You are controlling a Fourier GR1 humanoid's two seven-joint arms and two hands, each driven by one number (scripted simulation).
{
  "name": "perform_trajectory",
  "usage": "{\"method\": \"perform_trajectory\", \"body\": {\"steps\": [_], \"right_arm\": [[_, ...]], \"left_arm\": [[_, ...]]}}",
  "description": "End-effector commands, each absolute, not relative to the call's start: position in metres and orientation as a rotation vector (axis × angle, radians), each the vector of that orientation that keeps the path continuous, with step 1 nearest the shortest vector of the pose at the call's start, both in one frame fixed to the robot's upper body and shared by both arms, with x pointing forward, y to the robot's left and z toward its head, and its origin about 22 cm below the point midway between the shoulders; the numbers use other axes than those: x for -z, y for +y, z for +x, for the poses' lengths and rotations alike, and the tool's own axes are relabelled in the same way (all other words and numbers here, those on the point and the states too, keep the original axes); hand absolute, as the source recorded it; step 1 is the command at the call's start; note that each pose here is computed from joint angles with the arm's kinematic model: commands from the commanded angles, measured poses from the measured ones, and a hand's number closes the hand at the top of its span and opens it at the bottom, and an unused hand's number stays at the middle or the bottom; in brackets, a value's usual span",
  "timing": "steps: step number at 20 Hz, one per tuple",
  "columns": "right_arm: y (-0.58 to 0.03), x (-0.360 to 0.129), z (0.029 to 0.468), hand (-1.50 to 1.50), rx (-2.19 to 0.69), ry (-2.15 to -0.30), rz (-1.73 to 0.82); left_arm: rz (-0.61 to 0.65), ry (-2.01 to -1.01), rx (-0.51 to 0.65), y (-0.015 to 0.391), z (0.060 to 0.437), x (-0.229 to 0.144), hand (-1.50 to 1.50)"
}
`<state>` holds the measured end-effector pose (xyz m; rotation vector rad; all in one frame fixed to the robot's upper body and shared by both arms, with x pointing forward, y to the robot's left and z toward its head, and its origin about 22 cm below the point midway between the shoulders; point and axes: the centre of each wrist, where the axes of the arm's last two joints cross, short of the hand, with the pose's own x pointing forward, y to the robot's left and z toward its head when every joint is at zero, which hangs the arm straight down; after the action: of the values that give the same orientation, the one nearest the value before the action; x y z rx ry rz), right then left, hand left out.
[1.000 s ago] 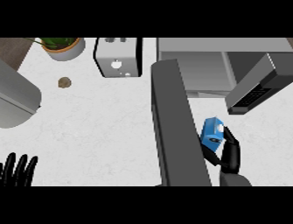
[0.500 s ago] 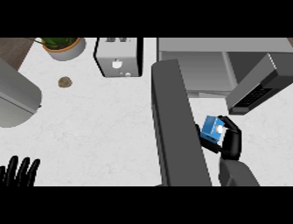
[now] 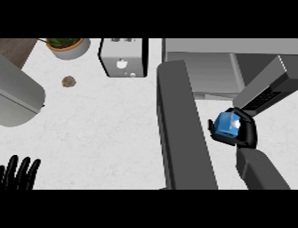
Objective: Pick up the milk, place it into the microwave and close the microwave
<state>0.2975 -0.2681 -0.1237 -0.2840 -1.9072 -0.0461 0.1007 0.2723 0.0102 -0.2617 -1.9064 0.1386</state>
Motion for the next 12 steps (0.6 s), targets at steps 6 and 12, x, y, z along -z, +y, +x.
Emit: {"method": "perform_trajectory", "body": {"steps": [6,12], "right_arm": [[-0.281,0.125,0.285,1.5,0.007,-2.0,-0.218],[-0.3,0.11,0.256,1.5,-0.065,-1.964,-0.219]], "left_arm": [[-0.256,-1.908,-0.124,0.277,0.077,-0.004,-1.5],[-0.289,-1.867,-0.122,0.275,0.085,-0.012,-1.5]]}}
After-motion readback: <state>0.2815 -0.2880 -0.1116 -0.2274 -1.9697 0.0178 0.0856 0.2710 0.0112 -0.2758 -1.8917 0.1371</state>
